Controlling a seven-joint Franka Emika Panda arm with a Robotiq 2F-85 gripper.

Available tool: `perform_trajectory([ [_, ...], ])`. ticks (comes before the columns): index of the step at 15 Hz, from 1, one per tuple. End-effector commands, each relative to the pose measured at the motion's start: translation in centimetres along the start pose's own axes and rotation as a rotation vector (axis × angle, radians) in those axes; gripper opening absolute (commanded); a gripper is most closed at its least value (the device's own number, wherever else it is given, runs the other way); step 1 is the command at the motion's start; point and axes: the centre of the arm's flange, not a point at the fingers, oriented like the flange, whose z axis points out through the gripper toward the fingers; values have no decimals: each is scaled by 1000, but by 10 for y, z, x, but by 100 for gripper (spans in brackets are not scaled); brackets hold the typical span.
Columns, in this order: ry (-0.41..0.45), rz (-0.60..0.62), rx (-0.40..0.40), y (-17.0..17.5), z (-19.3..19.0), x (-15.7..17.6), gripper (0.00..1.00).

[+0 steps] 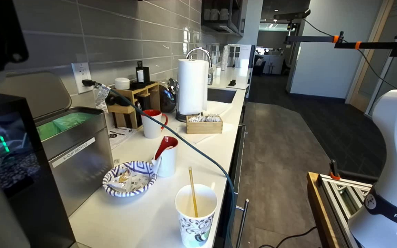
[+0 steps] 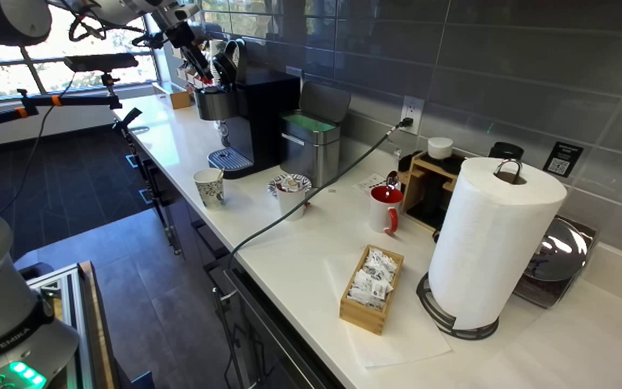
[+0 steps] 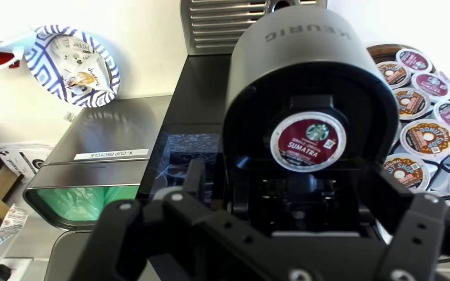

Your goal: Take the white item in the coffee maker and put it in the cup

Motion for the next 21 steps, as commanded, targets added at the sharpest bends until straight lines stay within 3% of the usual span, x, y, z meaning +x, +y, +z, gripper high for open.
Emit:
perform_trajectory([
  [1, -28, -10, 10, -6, 9, -5, 100],
  [7, -43, -21, 29, -18, 23, -10, 100],
  [11, -51, -20, 34, -24, 28, -12, 89],
  [12, -52, -16, 36, -25, 29, -13, 90],
  [21, 21, 46, 62, -32, 39, -6, 88],
])
